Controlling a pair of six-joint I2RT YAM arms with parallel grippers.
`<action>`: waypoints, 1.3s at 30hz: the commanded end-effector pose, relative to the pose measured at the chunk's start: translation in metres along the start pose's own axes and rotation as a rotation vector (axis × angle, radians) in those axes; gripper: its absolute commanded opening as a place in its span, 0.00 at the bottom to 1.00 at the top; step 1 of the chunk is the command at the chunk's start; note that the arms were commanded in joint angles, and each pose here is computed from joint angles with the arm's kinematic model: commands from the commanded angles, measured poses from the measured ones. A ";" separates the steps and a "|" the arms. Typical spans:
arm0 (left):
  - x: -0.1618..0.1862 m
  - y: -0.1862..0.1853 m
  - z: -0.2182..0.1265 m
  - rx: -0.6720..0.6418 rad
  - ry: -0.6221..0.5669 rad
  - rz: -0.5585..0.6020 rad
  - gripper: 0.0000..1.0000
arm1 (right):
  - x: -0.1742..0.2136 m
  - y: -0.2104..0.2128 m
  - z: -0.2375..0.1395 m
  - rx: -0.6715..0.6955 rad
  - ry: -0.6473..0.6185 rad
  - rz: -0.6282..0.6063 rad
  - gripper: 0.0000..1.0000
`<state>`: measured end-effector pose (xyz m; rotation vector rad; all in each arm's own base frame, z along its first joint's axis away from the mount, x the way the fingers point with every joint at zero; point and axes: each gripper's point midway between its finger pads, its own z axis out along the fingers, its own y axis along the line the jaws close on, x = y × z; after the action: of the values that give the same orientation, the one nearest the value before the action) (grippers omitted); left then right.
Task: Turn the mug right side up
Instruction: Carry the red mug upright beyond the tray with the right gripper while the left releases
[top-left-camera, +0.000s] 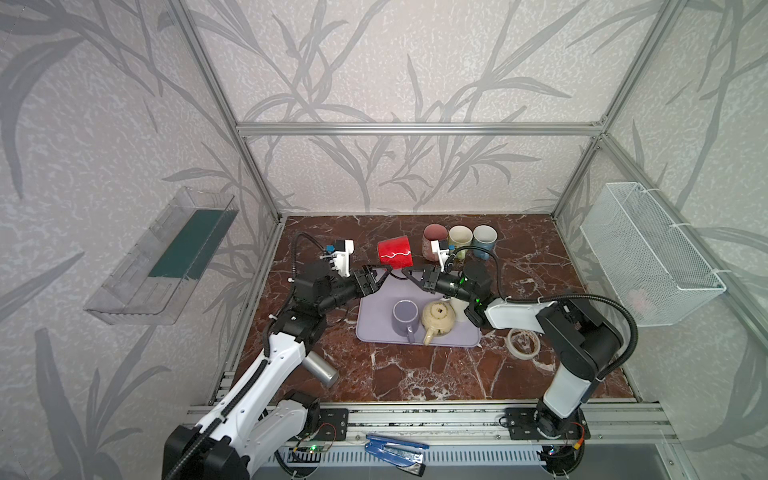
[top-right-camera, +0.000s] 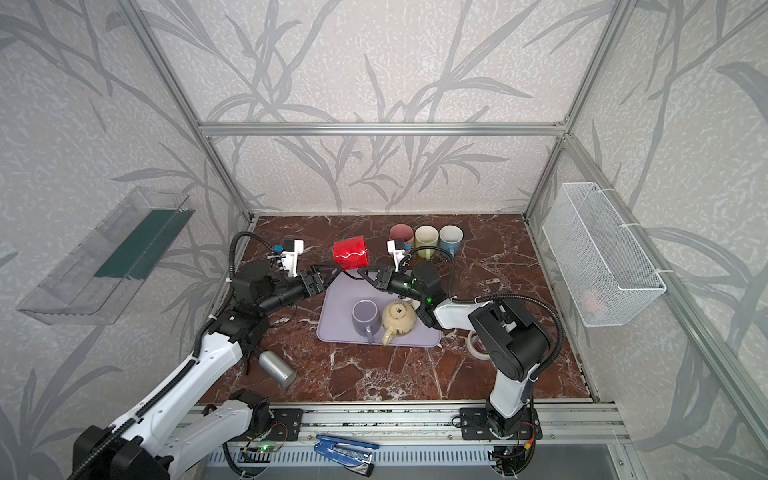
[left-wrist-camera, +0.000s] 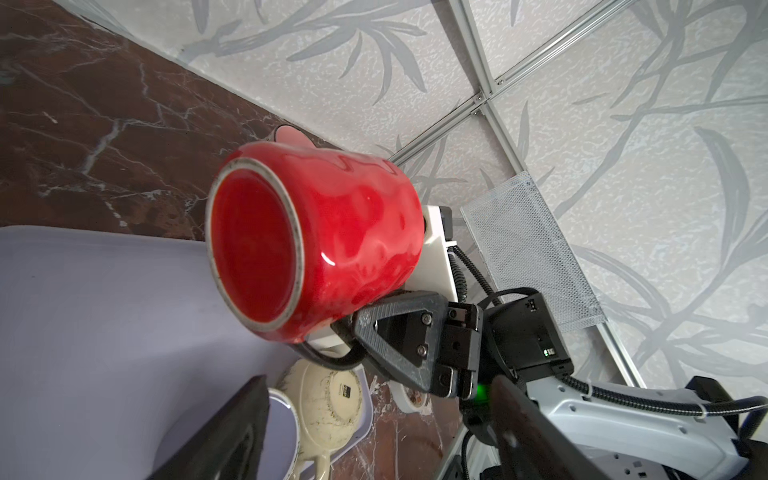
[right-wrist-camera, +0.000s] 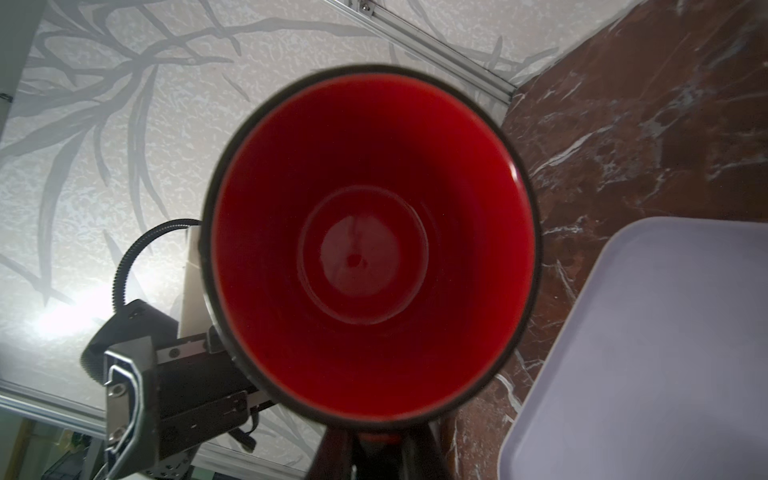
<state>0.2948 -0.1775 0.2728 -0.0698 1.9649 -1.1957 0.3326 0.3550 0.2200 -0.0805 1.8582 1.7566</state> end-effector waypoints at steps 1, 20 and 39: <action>-0.007 0.005 -0.019 -0.118 -0.016 0.098 0.87 | -0.020 0.035 -0.007 0.007 -0.048 -0.173 0.00; 0.029 0.046 -0.054 -0.368 0.140 0.238 0.88 | -0.042 -0.034 0.015 0.734 0.103 -0.447 0.00; 0.034 0.070 -0.071 -0.504 0.130 0.252 0.88 | -0.087 -0.095 0.046 1.176 0.121 -0.576 0.00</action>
<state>0.2521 -0.1078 0.2209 -0.0015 2.2483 -0.5709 0.4481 0.3599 0.1518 -0.2497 2.4105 0.2379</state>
